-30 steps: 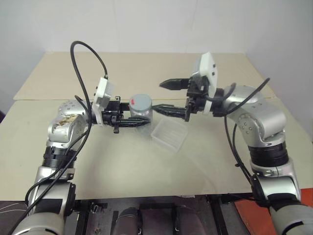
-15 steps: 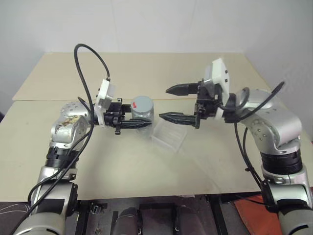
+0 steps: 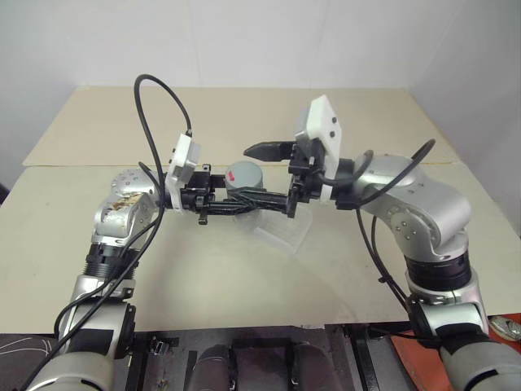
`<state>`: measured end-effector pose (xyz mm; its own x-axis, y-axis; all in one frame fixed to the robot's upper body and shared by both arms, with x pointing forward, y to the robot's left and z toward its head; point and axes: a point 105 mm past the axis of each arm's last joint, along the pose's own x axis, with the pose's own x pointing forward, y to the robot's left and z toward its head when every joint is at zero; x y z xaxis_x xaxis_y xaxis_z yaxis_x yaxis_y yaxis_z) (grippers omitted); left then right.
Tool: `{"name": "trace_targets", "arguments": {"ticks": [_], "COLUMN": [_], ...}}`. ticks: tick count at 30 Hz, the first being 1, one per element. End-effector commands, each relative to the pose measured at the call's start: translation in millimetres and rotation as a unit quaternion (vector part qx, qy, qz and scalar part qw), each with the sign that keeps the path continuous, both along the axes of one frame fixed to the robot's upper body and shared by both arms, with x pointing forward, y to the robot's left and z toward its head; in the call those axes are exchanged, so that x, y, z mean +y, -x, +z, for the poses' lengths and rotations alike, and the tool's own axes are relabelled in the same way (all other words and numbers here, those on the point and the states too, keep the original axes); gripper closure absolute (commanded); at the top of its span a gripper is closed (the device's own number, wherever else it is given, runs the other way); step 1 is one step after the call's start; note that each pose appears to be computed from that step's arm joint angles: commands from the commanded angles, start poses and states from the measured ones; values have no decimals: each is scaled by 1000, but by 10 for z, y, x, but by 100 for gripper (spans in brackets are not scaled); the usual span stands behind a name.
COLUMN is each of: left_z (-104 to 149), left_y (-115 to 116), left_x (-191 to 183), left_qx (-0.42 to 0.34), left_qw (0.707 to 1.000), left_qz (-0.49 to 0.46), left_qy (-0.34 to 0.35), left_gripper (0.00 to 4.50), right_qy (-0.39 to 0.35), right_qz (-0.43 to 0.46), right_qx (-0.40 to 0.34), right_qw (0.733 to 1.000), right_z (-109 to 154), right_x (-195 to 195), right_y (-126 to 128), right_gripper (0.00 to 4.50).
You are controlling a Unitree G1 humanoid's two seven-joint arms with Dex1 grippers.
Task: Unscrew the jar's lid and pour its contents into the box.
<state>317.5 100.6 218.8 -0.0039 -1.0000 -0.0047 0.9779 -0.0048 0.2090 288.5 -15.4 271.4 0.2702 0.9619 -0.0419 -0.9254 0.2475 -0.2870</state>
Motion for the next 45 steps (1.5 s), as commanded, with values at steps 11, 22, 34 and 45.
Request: {"name": "trace_targets", "arguments": {"ticks": [11, 22, 34, 45], "left_z": [112, 16, 112, 133], "left_y": [30, 34, -43, -57], "left_x": [31, 29, 166, 169], "left_qx": [-25, -22, -27, -21], "left_qw": [1000, 1000, 999, 998], "left_qz": [2, -2, 42, 51], "left_qy": [1, -13, 5, 18], "left_gripper": [259, 259, 259, 259], "right_qy": [-15, -103, -35, 15], "right_qz": [9, 68, -218, -392], "right_qx": [-11, 73, -27, 94], "right_qw": [1000, 990, 975, 915], "right_z": [114, 548, -144, -1441], "right_x": [52, -115, -1039, -1684], "right_y": [14, 128, -372, -282], "right_gripper": [175, 175, 175, 175]}}
